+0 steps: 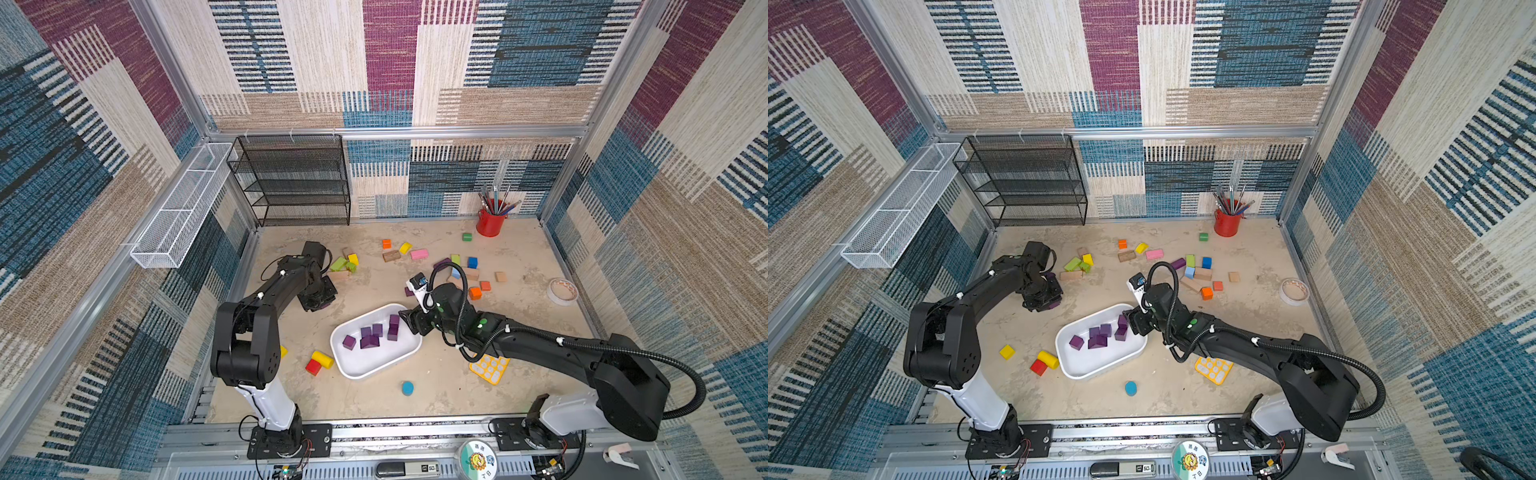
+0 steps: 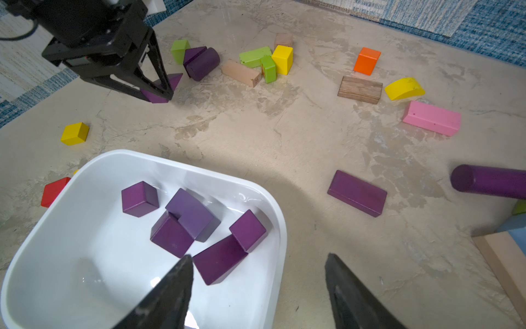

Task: Pick purple bricks into the storage bin
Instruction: Pick up the building block from the center of the board, then place the building block in the storage box.

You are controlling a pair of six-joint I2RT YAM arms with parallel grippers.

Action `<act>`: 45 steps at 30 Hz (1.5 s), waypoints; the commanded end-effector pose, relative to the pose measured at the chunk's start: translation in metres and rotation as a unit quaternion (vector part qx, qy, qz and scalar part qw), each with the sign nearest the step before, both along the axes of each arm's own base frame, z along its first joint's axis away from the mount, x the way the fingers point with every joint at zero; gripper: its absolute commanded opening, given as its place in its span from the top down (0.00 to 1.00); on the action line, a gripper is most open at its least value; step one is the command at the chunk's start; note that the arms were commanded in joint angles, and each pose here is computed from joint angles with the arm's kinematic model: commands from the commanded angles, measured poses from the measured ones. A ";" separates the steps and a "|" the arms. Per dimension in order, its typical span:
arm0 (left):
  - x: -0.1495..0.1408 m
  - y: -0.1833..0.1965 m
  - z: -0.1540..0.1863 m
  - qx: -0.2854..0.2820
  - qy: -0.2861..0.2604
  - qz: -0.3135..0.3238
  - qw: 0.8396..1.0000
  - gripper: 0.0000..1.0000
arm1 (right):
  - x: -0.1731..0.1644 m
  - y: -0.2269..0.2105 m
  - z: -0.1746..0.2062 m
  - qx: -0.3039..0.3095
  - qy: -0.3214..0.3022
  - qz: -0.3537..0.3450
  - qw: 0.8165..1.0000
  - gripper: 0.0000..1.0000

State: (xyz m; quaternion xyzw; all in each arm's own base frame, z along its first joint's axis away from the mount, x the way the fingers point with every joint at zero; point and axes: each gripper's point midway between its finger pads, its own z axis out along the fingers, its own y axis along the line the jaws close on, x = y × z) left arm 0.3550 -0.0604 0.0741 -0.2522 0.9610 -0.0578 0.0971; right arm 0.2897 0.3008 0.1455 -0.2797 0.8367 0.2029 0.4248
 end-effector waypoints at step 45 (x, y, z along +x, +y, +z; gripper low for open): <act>-0.067 -0.109 0.060 0.069 -0.079 -0.256 0.961 0.70 | 0.048 -0.045 -0.020 0.042 0.079 -0.143 0.986 0.26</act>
